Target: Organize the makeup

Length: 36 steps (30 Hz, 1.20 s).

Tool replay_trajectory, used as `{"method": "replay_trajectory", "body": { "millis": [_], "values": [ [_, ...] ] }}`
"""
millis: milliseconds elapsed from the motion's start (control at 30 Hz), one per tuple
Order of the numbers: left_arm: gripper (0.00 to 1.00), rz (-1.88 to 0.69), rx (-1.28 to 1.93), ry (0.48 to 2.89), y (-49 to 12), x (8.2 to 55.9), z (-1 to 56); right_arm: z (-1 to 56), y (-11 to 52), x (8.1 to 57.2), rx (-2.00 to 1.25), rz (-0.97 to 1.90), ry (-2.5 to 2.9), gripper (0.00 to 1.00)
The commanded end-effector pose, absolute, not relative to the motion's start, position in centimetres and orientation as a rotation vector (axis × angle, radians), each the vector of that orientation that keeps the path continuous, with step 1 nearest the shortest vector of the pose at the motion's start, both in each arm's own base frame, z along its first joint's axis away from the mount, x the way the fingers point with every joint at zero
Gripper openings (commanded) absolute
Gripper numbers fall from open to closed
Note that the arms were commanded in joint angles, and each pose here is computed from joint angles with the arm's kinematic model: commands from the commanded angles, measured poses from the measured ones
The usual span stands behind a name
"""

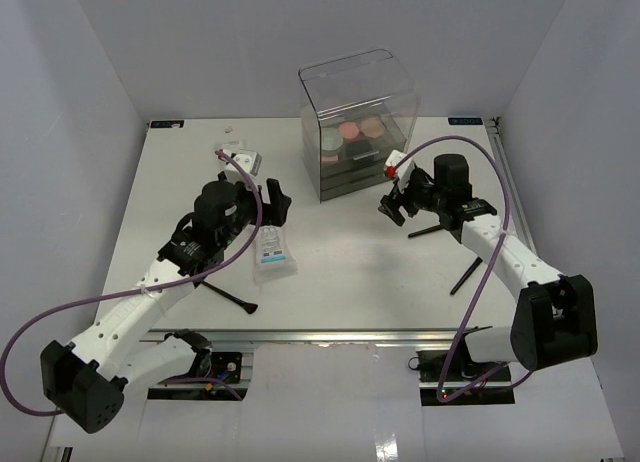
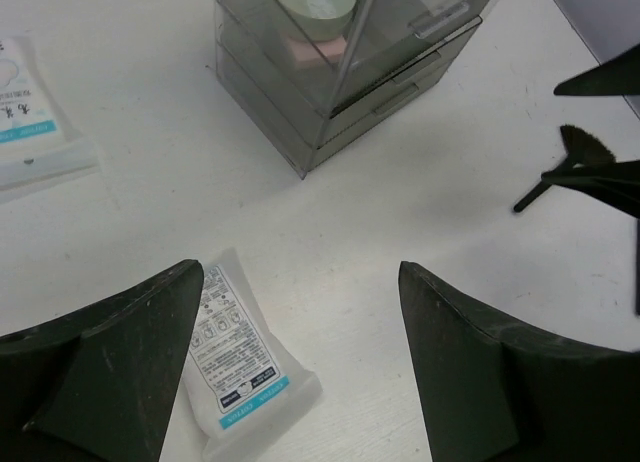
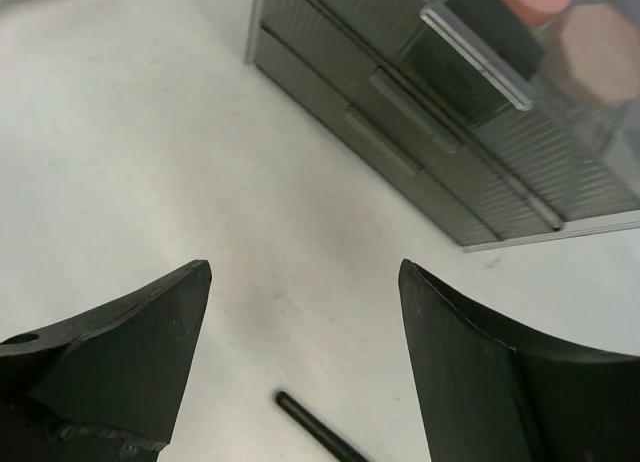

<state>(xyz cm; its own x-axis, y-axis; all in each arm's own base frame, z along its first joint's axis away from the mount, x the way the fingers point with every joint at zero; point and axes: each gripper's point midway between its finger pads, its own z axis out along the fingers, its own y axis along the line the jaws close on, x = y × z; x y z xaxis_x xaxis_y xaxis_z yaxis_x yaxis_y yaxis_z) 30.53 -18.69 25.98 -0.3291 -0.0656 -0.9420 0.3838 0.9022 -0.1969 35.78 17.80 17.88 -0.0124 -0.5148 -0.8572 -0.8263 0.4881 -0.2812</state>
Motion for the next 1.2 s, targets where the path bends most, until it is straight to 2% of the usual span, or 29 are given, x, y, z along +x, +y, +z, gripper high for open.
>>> {"method": "replay_trajectory", "body": {
  "millis": [0, 67, 233, 400, 867, 1167],
  "values": [
    [0.91, -0.582, 0.267, 1.922, -18.4, 29.7, 23.9, 19.2, 19.7, 35.5, -0.971, 0.671, 1.697, 0.82],
    [0.92, -0.558, 0.253, 1.941, -17.7, 29.9, 22.7, 19.1, 19.6, 36.5, -0.844, 0.754, 1.748, 0.82],
    [0.93, -0.540, 0.227, 1.937, -16.7, 30.0, 22.3, 17.6, 19.2, 40.7, -0.291, 1.056, 1.962, 0.80],
    [0.94, -0.504, 0.198, 1.923, -15.9, 30.1, 22.5, 16.3, 19.4, 44.0, -0.045, 1.246, 1.952, 0.74],
    [0.94, -0.487, 0.193, 1.908, -15.4, 30.3, 22.6, 16.4, 20.9, 47.9, 0.135, 1.491, 1.868, 0.68],
    [0.94, -0.490, 0.197, 1.898, -15.5, 30.2, 22.7, 15.2, 21.1, 49.4, 0.193, 1.520, 1.880, 0.52]
  ]
}}
